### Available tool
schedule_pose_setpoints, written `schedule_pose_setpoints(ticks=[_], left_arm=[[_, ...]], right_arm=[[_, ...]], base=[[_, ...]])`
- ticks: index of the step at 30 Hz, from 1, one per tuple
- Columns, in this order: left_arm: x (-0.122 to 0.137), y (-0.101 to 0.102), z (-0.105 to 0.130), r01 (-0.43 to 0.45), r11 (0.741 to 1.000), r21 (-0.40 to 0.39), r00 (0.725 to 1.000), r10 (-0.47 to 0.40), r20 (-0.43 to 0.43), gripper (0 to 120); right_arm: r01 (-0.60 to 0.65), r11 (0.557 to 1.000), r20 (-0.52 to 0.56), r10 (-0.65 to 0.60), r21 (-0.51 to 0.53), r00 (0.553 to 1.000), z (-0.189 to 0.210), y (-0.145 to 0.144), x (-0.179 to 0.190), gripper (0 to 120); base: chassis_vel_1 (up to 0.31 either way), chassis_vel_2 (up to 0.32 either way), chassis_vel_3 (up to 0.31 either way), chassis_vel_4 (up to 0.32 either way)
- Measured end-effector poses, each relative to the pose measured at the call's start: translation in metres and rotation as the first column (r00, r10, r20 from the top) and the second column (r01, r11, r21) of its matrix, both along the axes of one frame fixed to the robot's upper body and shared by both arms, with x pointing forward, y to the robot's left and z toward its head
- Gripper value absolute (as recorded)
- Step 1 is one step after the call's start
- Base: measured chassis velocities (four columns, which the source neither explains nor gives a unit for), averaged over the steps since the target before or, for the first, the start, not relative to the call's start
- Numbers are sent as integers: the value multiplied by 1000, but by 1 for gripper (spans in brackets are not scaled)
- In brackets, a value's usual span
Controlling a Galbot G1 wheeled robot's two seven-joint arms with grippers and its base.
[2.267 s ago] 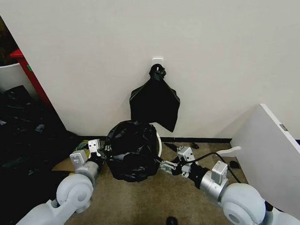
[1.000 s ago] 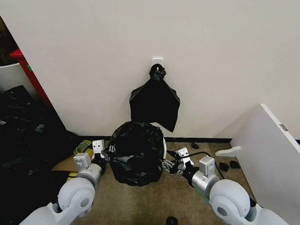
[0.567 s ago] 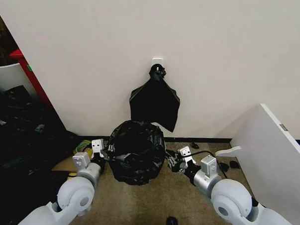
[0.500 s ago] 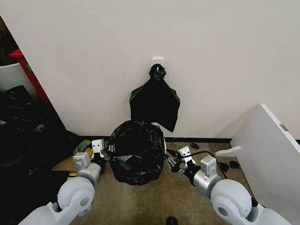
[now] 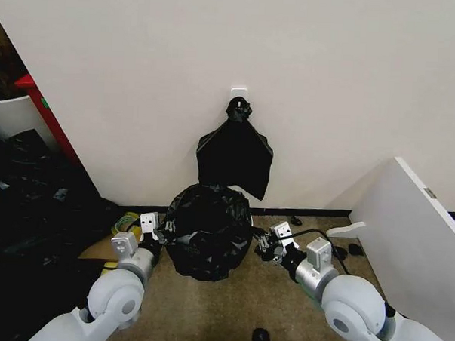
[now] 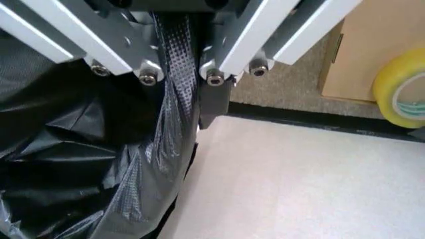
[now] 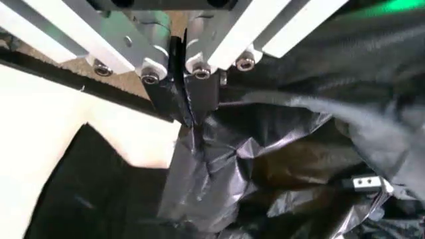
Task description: Place the garbage bag over the trash bin.
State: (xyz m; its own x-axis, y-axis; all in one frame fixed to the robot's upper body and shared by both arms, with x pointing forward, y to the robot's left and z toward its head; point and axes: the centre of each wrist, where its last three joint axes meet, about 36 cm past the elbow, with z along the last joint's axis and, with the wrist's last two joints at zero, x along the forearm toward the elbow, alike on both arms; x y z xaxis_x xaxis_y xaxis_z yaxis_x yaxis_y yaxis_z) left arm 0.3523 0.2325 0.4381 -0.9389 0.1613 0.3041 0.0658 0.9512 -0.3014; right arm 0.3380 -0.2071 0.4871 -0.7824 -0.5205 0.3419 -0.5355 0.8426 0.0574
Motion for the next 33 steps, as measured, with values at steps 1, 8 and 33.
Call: schedule_pose_setpoints(ticks=[1,8,33], left_arm=[[0,0,0,-2,1000,-3,1000,2,1,2],[1,1,2,-20,998,-66,1000,20,8,2],[7,3,7,-55,986,-158,998,56,4,2]], right_arm=[[8,1000,-4,-8,4,1000,0,-1,1,0],[42,999,-48,-42,2,998,-10,-7,9,0],[49,993,-66,-42,103,997,-27,-19,9,30]], base=[[0,0,0,0],[0,0,0,0],[0,0,0,0]])
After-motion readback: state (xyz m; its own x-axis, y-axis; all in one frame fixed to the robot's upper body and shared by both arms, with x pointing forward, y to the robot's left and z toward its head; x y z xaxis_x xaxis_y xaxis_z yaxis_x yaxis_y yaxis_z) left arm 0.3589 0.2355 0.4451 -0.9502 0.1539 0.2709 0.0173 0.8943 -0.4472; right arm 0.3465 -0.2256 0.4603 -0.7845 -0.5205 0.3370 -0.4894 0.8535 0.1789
